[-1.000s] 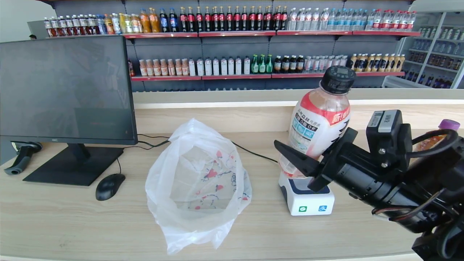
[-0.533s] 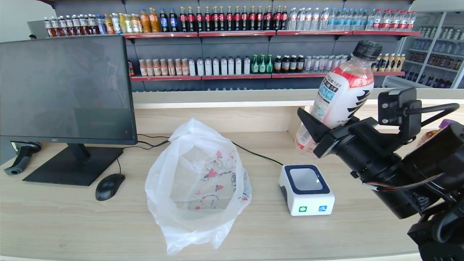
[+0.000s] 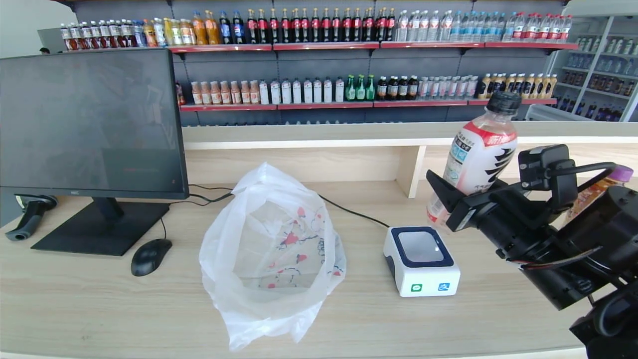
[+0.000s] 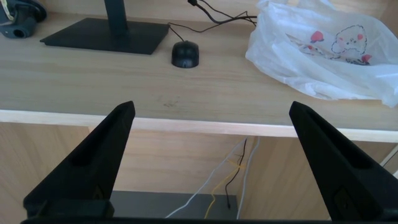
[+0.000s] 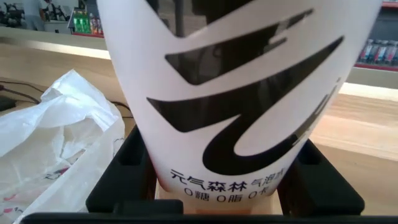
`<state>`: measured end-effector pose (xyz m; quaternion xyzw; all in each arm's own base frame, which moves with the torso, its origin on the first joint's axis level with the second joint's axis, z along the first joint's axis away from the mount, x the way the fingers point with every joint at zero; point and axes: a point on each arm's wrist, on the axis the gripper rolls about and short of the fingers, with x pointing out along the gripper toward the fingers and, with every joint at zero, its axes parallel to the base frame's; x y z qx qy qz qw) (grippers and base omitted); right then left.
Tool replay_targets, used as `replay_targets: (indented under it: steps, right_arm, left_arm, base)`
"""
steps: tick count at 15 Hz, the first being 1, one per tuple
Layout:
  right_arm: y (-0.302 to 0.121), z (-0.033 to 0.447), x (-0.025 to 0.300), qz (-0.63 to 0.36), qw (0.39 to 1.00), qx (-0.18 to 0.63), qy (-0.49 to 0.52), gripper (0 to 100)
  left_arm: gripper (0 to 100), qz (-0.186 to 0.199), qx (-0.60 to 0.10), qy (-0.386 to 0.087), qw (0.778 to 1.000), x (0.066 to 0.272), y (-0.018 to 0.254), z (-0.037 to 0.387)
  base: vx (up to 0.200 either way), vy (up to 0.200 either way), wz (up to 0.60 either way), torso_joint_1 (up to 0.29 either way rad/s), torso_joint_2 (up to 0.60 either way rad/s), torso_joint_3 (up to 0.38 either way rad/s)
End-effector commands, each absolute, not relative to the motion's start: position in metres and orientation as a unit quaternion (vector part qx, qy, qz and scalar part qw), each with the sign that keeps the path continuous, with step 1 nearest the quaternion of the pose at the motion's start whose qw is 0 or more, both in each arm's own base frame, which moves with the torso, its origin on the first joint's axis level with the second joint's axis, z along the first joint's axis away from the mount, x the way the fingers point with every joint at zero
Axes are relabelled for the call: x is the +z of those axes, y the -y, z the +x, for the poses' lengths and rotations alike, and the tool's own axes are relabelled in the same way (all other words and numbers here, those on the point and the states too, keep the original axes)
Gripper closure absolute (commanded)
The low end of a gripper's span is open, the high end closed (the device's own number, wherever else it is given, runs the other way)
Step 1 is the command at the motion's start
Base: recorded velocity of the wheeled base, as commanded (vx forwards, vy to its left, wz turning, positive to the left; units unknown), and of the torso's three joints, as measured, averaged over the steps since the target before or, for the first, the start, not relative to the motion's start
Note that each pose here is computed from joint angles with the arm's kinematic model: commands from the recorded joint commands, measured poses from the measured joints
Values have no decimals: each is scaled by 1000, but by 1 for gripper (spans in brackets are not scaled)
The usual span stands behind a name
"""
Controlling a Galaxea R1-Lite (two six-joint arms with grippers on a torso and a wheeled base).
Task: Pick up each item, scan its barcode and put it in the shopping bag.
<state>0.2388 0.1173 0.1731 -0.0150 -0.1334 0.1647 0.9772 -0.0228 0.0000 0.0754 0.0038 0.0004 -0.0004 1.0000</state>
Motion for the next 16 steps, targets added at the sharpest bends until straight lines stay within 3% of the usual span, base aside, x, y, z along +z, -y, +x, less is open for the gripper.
replay_targets:
  steps: [1,8,11,14,16]
  right_arm:
    - [-112,237,174,-18,978,158,135,100]
    - [-100,244,173,-20,982,133,132,100]
    - [-96,245,175,-19,983,124,135,100]
    - [-92,244,177,-14,983,119,139,100]
    - [-90,240,179,-13,983,119,142,100]
  left_arm:
    - [0,4,0,-1,1000,75,0,-23]
    - [0,4,-2,-1,1000,75,0,-23]
    - [0,4,-1,-1,1000,75,0,-23]
    - [0,4,-1,-2,1000,75,0,-23]
    - [0,2,0,-1,1000,75,0,-23]
  base:
    - [0,0,0,0,0,0]
    - [0,0,0,0,0,0]
    - [-200,0,0,9,1,1]
    - [0,0,0,0,0,0]
    - [0,200,0,-20,-12,9]
